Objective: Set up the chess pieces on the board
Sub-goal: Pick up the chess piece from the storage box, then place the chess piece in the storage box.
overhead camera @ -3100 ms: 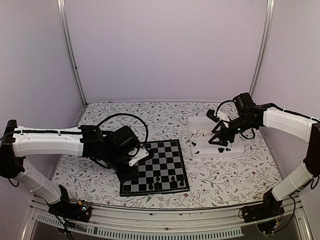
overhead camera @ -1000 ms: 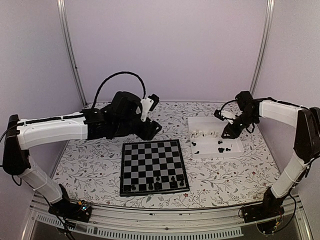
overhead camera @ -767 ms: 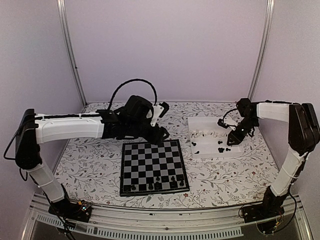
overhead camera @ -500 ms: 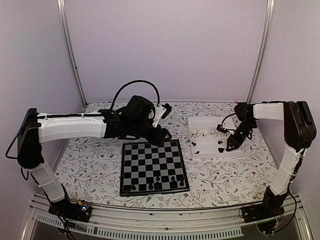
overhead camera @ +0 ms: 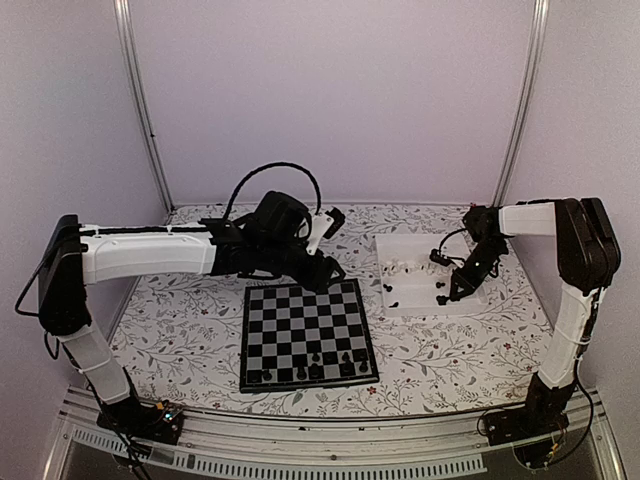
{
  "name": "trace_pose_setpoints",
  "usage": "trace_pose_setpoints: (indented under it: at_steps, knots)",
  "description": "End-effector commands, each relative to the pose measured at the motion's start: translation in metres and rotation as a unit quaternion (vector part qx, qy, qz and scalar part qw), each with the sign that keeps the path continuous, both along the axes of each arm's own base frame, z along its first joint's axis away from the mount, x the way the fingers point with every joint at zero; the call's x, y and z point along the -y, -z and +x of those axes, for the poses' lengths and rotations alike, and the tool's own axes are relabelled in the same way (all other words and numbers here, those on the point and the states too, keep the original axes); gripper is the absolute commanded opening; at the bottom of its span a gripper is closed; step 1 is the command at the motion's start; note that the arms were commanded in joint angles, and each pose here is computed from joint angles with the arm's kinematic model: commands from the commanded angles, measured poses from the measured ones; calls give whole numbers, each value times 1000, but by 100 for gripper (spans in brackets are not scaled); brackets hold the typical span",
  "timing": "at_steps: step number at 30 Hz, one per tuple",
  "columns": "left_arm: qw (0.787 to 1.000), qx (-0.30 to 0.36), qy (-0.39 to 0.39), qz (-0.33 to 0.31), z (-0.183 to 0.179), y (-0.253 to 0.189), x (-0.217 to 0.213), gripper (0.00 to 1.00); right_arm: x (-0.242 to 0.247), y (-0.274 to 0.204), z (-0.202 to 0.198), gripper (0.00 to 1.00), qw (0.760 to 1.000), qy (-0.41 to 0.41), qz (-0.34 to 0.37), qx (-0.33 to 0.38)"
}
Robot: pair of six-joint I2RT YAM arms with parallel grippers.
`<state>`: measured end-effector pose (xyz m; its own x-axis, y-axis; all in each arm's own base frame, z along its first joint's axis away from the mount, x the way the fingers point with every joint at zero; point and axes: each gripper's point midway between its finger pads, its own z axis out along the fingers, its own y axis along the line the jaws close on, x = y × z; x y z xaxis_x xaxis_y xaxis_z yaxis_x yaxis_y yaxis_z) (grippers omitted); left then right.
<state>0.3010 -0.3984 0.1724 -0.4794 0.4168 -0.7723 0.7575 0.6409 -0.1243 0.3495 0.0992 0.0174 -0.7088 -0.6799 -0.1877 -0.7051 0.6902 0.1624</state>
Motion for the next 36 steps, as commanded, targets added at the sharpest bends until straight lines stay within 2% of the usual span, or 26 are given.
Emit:
trace_pose_setpoints:
  at_steps: [1,12,19,21,26,30,36]
  knots:
    - [1000,2,3,-21,9,-7,8,59,-17,-17,11,5,999,1,44,9]
    - [997,7,23,-68,16,-23,29,58,-48,-94,21,1,988,-1,146,49]
    - [993,15,45,-108,21,-32,51,57,-83,-147,19,2,963,-16,263,55]
    - [993,12,46,-108,22,-31,54,57,-85,-143,19,2,968,-25,243,63]
    - [995,-1,33,-93,22,-19,48,57,-83,-103,17,2,987,-62,123,85]
    - [997,-7,16,-82,20,-12,37,56,-84,-66,12,3,993,-83,60,61]
    - [998,-11,-2,-65,14,-6,20,57,-87,-30,10,3,996,-83,32,25]
